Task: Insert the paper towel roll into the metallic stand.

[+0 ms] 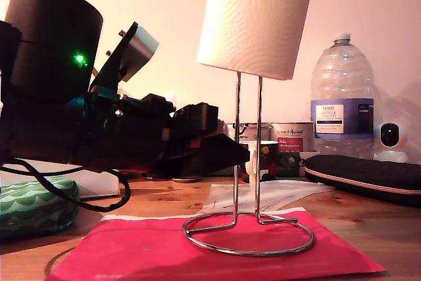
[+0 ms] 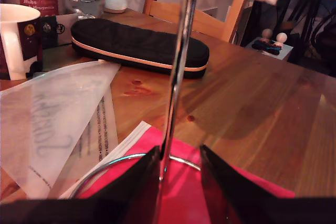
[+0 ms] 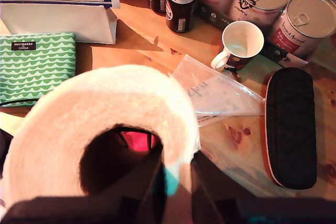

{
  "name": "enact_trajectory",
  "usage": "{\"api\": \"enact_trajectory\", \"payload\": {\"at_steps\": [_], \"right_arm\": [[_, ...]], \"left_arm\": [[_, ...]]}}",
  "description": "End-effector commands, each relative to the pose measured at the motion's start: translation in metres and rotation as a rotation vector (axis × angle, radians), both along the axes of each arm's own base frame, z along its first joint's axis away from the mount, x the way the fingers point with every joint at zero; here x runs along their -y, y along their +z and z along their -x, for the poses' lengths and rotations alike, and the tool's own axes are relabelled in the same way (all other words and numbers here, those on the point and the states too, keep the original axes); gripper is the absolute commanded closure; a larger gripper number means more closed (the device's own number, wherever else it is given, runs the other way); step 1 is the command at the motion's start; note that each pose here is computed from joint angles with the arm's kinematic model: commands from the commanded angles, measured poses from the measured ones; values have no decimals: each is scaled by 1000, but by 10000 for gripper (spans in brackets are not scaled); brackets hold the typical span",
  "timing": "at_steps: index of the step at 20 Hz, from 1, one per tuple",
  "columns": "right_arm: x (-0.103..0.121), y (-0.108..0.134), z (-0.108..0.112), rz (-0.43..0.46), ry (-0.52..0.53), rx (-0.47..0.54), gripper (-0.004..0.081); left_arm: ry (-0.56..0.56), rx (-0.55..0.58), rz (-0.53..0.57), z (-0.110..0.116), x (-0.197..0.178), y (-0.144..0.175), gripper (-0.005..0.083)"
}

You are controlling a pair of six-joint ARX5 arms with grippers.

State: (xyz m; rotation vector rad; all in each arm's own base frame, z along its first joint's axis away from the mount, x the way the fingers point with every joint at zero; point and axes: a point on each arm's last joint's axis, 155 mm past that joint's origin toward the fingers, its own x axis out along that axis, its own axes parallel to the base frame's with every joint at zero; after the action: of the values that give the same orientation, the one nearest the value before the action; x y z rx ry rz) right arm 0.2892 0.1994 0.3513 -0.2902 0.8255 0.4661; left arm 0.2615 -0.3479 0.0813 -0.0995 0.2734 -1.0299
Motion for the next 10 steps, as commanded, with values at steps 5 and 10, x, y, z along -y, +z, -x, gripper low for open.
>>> {"api": "enact_trajectory", "payload": {"at_steps": [5,10], "right_arm": [[0,2,-11,3,-20,29,782],[0,2,-10,3,-19,29,782]], "left_arm": [[-3,54,-110,5,-7,-5,567],[29,64,-142,2,-14,4,567]]}}
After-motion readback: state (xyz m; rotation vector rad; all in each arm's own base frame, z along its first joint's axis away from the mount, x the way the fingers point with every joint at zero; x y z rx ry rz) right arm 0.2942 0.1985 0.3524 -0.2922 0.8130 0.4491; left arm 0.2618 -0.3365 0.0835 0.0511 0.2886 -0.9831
